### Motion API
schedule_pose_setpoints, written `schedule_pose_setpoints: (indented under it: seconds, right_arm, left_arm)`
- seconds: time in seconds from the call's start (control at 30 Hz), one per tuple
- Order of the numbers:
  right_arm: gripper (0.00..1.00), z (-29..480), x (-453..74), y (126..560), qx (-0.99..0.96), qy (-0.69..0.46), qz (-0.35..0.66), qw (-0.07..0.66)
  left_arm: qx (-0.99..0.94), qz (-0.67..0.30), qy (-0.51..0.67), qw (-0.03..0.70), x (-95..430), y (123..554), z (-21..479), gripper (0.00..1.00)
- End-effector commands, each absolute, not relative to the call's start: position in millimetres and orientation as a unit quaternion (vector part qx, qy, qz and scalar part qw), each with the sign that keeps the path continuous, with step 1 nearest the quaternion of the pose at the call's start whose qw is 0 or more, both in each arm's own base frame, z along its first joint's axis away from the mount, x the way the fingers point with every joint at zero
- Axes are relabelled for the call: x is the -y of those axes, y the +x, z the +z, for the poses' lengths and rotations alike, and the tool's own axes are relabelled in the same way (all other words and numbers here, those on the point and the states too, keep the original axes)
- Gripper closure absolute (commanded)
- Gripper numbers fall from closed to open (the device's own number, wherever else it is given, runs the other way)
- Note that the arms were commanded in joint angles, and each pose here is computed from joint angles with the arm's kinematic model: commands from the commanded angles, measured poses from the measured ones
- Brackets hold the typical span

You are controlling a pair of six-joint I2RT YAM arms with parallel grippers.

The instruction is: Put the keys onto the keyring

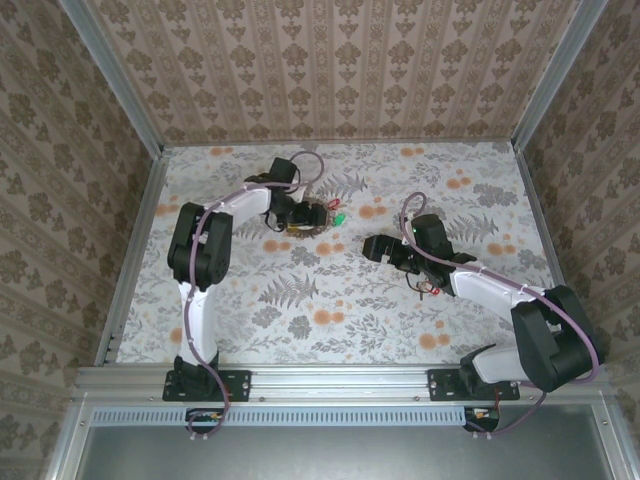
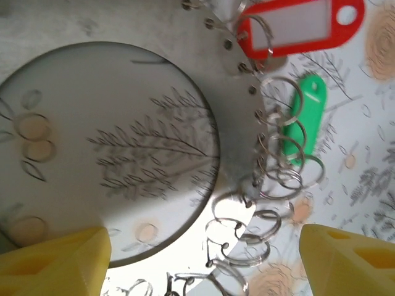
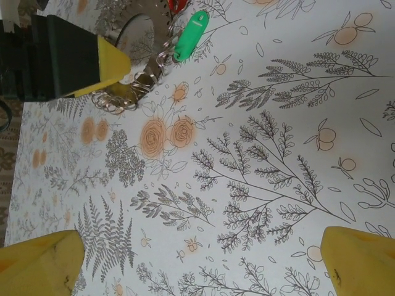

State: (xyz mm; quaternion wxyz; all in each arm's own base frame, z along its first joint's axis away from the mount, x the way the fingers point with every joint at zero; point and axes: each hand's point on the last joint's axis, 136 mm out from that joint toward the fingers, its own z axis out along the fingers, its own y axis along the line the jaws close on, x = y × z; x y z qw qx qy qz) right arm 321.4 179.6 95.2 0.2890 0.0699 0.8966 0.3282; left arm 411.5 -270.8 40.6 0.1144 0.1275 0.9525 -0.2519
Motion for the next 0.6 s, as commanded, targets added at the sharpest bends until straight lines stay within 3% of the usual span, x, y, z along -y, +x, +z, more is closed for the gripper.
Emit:
schedule_pose_setpoints:
  seconds: [0.0,0.33,0.57]
  right_arm:
    - [0.01,95,-179,320,-0.901,0.085,0.319,0.282]
    - [0.11,88,-182,308,-0.902,0.105,0.326,0.262]
    - [0.3,77,-183,298,-0.908,0.115,0.328,0.233]
  left_arm:
    - [-0.955,-0.259,0.124,0.075,280,378,39,0.2]
    - [-0.953,-0.264,0.136,0.056,309,320,32,0.28]
    - [-0.945,-0.289,0.146,0.053,326,275,43,0.39]
